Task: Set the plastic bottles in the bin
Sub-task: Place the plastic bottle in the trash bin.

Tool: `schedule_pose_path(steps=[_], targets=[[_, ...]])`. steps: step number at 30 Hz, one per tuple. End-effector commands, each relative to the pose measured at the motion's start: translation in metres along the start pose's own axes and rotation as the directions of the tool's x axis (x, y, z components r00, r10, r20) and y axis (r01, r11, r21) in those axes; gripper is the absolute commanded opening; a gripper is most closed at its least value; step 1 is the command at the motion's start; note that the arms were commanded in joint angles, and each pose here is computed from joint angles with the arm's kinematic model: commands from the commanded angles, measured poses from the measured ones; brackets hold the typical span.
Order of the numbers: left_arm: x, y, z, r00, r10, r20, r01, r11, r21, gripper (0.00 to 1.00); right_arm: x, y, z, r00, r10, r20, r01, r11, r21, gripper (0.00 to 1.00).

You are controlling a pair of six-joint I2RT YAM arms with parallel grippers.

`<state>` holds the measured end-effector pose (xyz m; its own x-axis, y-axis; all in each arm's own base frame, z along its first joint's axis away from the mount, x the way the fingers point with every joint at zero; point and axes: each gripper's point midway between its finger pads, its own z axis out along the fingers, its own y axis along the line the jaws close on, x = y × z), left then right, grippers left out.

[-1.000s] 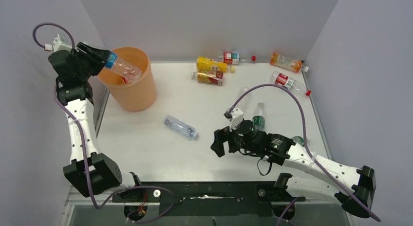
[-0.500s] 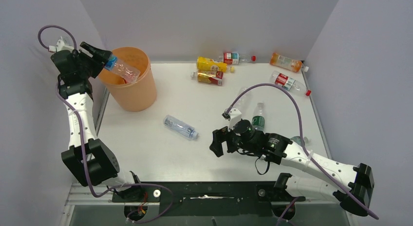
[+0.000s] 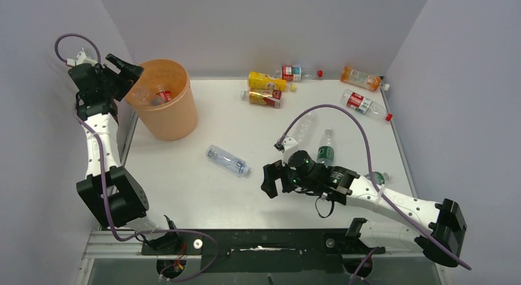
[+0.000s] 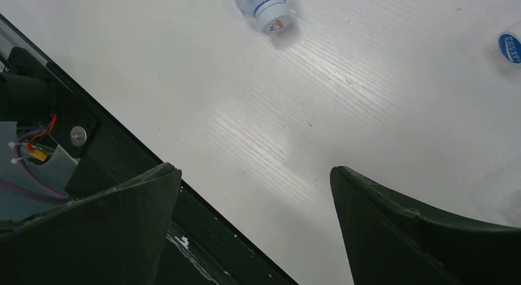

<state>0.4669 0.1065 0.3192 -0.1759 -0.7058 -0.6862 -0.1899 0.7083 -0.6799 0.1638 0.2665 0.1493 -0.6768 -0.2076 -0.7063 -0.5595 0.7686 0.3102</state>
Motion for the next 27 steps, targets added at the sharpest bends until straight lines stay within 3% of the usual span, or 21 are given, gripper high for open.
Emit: schedule_pose_path(steps=[1,14,27], targets=[[-0.035,-0.019,-0.002,0.994,0.063,0.089,-0.066,0.997,0.037,0.80,-0.015,0.012,0.007,0.999,-0.001,0.040,0.003,0.999,-0.042,0.98],[-0.025,-0.052,-0.028,0.994,0.080,0.073,-0.088,0.991,0.104,0.80,-0.016,0.013,0.037,0.997,-0.074,0.011,0.075,0.997,-0.029,0.98],[0.051,-0.110,-0.077,0.987,0.148,-0.068,-0.133,0.972,0.194,0.83,-0.040,0.009,0.097,0.967,-0.255,0.009,0.255,0.966,-0.045,0.97]])
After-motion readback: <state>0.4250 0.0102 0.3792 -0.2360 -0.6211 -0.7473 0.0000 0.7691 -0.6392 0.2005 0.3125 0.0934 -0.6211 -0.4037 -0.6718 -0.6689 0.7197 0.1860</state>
